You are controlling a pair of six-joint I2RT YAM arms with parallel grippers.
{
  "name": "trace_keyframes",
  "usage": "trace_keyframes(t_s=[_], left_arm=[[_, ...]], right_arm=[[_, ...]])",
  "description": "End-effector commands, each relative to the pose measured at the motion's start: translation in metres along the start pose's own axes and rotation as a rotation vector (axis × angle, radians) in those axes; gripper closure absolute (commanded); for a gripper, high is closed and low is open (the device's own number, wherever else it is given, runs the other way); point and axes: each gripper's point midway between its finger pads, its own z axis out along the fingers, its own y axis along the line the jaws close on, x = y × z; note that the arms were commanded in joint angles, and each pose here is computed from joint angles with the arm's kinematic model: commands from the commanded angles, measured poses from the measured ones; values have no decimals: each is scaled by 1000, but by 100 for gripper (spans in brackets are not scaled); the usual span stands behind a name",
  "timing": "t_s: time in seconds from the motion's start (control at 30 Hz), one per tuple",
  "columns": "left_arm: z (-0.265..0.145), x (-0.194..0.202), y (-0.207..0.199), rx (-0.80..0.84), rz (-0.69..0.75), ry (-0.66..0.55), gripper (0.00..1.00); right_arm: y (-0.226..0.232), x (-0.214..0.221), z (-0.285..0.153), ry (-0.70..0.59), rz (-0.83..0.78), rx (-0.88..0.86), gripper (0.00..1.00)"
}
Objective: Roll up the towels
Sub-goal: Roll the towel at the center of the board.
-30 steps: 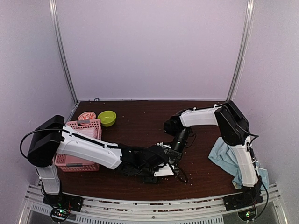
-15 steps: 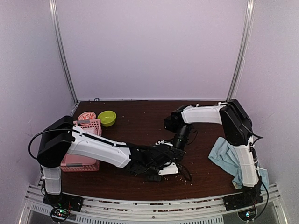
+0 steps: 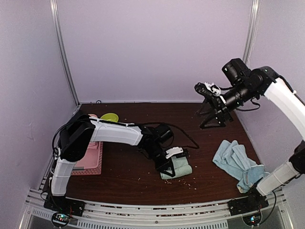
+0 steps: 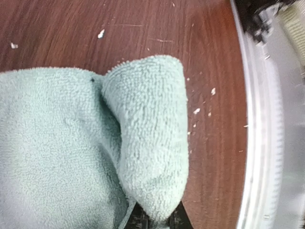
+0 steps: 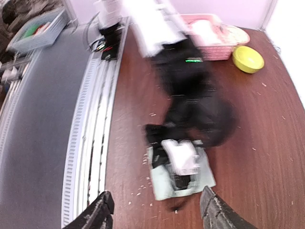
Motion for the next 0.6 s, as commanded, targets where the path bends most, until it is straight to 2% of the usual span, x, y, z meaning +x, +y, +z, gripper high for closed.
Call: trace_keyframes(t_s=[0.0,0.13,0.27,0.43,0.57], left_arm=[[20,35,-16,289,-296,88,100],[21,35,-8,310,-349,82,100],[20,37,1,292,-362,80,99],[23,42,4,282,-361,88,99],[24,44,5,274,-364,86,99]], right_arm=[[53,51,47,112,-100,-105,36],[66,102,88,278,-187,0,39],[36,142,125,433,-206,189,46],[12,138,156,364,-278,314,38],[8,153,182,409,-327,301,37]])
